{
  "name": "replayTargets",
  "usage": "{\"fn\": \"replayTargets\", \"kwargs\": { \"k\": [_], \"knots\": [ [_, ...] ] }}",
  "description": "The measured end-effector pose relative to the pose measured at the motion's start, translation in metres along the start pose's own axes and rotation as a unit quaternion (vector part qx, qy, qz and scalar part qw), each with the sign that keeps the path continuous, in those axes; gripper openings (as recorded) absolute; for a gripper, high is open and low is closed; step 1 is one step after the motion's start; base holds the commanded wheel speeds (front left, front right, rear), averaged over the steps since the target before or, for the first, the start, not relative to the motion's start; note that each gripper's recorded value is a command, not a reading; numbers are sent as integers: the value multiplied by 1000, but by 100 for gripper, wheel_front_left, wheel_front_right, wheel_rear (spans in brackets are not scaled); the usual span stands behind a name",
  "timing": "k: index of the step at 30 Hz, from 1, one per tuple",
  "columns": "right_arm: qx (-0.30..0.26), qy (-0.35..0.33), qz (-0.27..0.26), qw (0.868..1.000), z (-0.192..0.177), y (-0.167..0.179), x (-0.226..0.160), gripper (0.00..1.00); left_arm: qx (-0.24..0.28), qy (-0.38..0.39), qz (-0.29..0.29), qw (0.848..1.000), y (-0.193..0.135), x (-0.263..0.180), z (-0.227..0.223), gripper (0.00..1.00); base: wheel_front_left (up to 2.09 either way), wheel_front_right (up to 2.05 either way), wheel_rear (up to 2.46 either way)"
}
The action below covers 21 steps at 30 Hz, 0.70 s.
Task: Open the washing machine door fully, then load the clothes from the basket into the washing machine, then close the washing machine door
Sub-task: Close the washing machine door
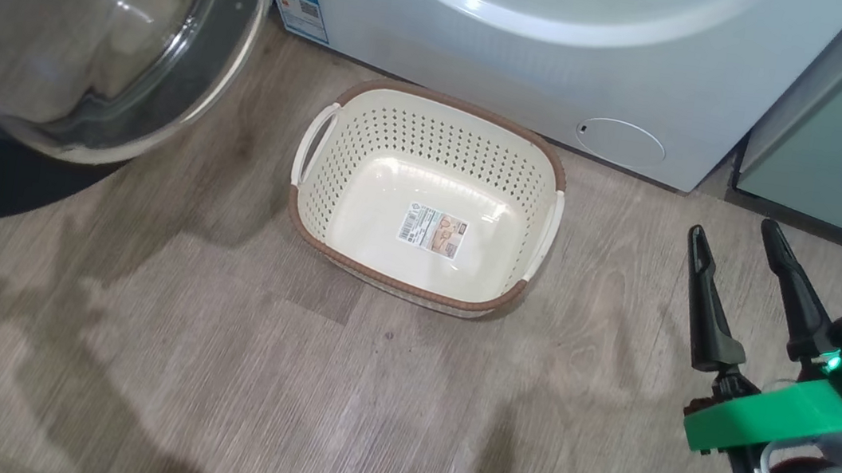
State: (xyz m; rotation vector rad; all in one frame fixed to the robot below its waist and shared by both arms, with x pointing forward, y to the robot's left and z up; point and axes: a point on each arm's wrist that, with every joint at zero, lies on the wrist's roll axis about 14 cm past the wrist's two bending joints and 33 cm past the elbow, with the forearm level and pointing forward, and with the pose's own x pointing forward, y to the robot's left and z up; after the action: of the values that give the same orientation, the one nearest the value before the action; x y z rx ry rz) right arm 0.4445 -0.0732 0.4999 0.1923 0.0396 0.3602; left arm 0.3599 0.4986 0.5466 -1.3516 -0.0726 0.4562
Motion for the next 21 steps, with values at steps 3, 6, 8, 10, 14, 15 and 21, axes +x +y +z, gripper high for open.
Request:
{"fn": "replayTargets", "kwargs": {
  "k": [3,6,8,10,14,15,21],
  "knots": [
    [0,0,1,1000,0,1,0,100,-1,17,-7,1000,0,-3,-4,0,0,0,0],
    [0,0,2,1000,0,2,0,100,-6,45,-15,999,0,-9,-12,0,0,0,0],
    [0,0,3,1000,0,2,0,100,-4,64,-21,998,0,-14,-19,0,0,0,0],
    [1,-3,3,1000,1,3,0,100,-12,82,-35,996,-1,-18,-26,0,0,0,0],
    [2,-5,4,1000,2,4,0,100,-9,123,-52,991,-3,-29,-42,0,0,0,0],
    [3,-7,4,1000,3,4,-1,100,-9,132,-56,990,-4,-32,-46,0,0,0,0],
    [4,-16,4,1000,8,5,-3,100,-1,184,-79,980,-10,-51,-68,0,0,0,0]
  ]
}}
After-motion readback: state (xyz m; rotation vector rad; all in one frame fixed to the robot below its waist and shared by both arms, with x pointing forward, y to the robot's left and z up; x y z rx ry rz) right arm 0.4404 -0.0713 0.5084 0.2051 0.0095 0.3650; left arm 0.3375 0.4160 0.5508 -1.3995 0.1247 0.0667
